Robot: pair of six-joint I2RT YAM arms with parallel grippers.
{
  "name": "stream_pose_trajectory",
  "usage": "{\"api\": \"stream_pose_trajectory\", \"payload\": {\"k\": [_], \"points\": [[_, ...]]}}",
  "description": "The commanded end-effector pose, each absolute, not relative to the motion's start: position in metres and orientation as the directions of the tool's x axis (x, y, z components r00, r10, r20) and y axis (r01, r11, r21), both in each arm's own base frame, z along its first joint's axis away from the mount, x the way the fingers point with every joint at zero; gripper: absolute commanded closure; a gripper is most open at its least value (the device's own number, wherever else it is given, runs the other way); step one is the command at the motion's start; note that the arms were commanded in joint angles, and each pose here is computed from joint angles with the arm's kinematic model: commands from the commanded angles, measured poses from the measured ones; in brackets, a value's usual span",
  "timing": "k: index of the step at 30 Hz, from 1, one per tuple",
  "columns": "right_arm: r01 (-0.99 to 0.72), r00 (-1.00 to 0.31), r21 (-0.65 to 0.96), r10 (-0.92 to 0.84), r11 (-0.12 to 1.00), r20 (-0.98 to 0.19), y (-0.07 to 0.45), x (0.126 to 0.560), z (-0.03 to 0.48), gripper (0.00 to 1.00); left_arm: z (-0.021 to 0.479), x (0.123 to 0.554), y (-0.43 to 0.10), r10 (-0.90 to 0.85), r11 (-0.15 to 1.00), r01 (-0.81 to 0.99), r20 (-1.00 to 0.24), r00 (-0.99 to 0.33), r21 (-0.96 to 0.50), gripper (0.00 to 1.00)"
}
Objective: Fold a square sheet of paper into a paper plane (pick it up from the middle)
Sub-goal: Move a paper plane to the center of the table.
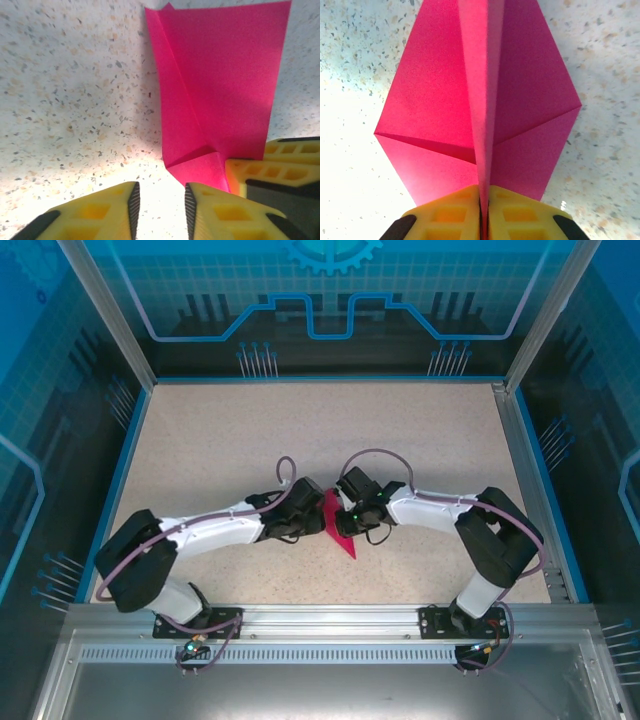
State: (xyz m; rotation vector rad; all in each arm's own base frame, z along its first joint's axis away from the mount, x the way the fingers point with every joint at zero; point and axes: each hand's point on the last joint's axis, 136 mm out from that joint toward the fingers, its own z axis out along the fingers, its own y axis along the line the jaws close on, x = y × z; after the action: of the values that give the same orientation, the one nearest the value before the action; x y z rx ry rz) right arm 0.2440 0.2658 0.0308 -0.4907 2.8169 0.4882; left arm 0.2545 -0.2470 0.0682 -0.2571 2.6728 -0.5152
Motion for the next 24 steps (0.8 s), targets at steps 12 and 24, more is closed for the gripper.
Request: {"api": "stream_pose_trajectory", "payload": {"k": [12,24], "points": [[-0.192,-0.928,-0.042,-0.195,0.981,-0.318,0.242,0.302,0.060,0.90,0.075,0.255,-0.176,-0.428,0.877,-0.230,-0.468,-0.773,-0.421,0.56],[-0.083,-0.952,-0.025,-0.086,0.996,-0.294,0.261,0.333,0.038,0.87,0.071,0.251,-0.142,-0.485,0.852,-0.283,-0.462,-0.743,-0.440,0.53]]}}
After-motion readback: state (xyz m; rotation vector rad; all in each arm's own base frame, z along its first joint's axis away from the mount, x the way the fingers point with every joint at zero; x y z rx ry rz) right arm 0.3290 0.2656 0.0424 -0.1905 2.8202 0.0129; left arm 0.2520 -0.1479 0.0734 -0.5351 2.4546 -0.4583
